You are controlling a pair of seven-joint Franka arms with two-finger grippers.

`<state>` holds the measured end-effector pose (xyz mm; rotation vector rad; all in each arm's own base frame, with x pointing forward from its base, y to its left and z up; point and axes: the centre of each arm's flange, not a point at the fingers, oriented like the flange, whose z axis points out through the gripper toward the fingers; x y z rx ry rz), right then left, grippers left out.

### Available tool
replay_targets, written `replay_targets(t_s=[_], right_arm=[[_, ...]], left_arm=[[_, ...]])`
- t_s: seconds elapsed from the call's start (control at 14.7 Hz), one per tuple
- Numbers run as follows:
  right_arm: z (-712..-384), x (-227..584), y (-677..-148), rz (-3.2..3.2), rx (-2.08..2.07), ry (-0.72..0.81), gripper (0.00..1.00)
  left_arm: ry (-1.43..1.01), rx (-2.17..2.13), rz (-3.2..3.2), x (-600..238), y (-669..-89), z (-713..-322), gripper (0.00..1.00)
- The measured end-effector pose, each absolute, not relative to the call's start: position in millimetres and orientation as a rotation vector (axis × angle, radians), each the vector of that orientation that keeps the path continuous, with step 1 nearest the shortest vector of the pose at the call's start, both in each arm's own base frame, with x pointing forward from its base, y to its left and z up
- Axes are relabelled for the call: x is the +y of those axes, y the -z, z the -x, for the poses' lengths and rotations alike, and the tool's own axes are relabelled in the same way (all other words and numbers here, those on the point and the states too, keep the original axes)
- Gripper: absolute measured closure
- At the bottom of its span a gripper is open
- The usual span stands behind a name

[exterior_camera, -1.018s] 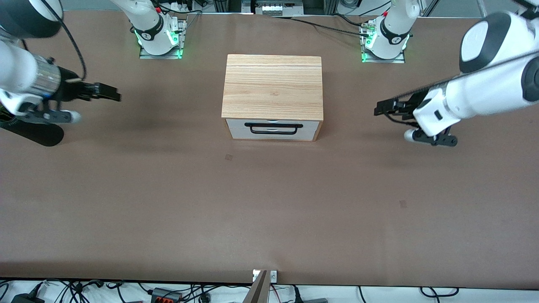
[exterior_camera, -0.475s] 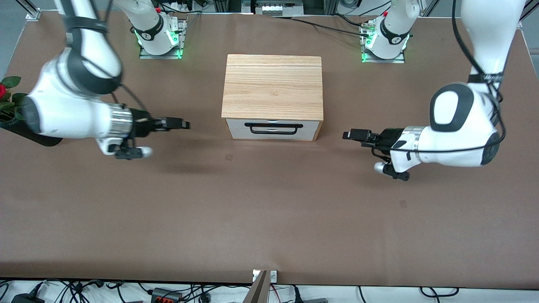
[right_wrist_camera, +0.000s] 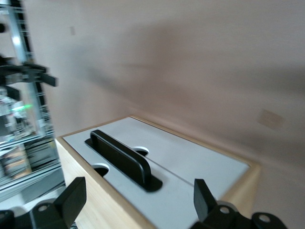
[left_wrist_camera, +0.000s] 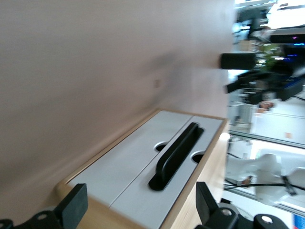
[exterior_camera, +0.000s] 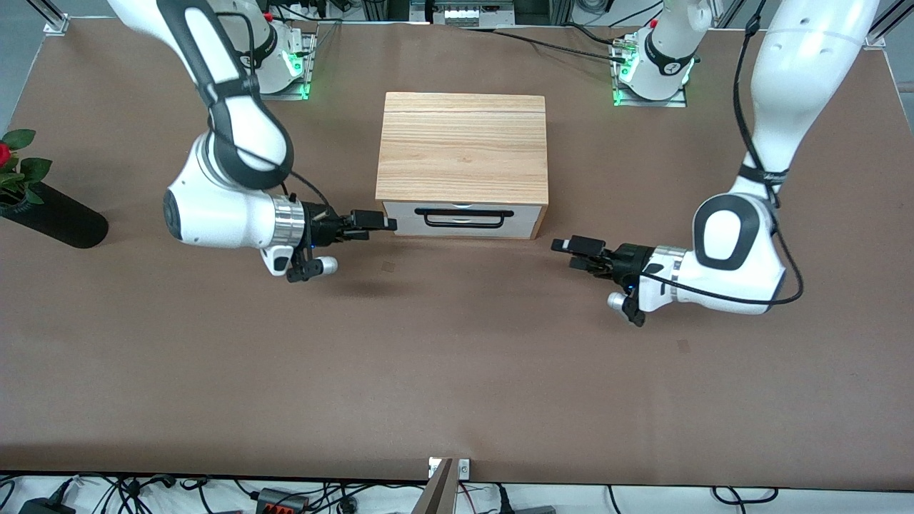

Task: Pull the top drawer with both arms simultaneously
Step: 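Move the left gripper and the right gripper toward the drawer handle ends, then close the left gripper and the right gripper on the black handle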

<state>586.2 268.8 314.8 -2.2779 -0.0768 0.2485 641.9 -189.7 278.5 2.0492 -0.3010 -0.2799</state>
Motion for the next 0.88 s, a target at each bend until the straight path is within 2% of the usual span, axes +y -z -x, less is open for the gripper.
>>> replay_targets(t_s=[0.34,0.75,0.88], right_arm=[[-577,285,-241,1.991,-0.076,-0.157,0.0],[-526,304,-187,1.691,-0.096,-0.15,0.0],[-513,304,-164,1.636,-0.107,-0.111,0.0]], left_arm=[[0.212,-0.253,-1.851,-218,-228,-627,0.0],[0.242,-0.105,-1.715,-246,-179,-585,0.0],[0.256,-0.059,-1.676,-257,-167,-567,0.04]])
